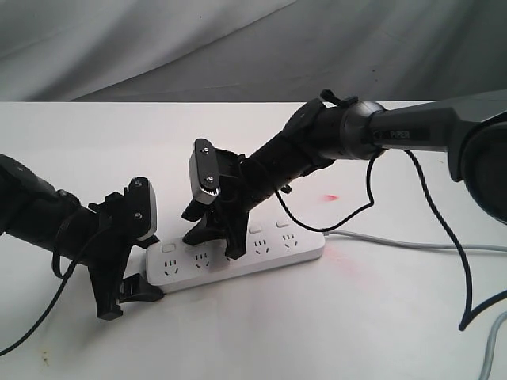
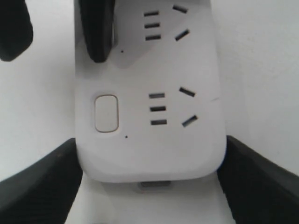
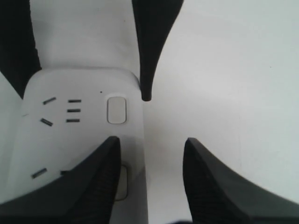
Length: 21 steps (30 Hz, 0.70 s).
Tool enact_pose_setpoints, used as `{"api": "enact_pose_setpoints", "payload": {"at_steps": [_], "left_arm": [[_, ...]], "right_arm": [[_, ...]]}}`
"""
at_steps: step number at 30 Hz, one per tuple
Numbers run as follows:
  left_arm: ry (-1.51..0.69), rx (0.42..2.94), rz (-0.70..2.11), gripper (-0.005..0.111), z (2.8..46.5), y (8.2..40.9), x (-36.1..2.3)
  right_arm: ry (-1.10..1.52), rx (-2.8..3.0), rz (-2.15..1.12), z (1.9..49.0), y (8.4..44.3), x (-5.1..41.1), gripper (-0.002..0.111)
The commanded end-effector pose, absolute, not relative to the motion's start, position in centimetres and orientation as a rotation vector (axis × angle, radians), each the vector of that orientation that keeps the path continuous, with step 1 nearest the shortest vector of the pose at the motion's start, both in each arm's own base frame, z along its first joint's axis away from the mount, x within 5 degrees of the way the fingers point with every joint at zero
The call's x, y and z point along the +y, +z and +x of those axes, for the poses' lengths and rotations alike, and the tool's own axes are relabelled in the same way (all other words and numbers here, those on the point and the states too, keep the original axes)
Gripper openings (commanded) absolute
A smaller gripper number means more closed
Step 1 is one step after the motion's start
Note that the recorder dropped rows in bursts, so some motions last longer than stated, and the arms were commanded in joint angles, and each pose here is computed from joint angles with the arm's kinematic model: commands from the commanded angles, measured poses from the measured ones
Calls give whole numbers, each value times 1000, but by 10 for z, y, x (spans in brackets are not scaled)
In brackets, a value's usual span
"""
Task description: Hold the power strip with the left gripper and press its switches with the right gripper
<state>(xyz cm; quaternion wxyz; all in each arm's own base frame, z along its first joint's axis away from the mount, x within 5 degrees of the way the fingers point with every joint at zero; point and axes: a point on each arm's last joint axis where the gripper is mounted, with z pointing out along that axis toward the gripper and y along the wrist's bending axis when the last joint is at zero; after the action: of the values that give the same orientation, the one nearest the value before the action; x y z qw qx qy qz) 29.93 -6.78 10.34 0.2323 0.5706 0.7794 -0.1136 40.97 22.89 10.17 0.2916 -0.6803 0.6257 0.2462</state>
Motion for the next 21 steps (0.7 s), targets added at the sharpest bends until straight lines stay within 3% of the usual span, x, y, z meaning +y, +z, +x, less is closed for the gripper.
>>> {"api": "enact_pose_setpoints", "payload": {"at_steps": [1,21], "left_arm": [[-259,2129,1592,57,302,102,-67],[-259,2129,1592,57,302,102,-67]], "right_arm": [[571,1681,-1969,407,75,218,41],[565,1767,-1966,411,57,204,41]]}}
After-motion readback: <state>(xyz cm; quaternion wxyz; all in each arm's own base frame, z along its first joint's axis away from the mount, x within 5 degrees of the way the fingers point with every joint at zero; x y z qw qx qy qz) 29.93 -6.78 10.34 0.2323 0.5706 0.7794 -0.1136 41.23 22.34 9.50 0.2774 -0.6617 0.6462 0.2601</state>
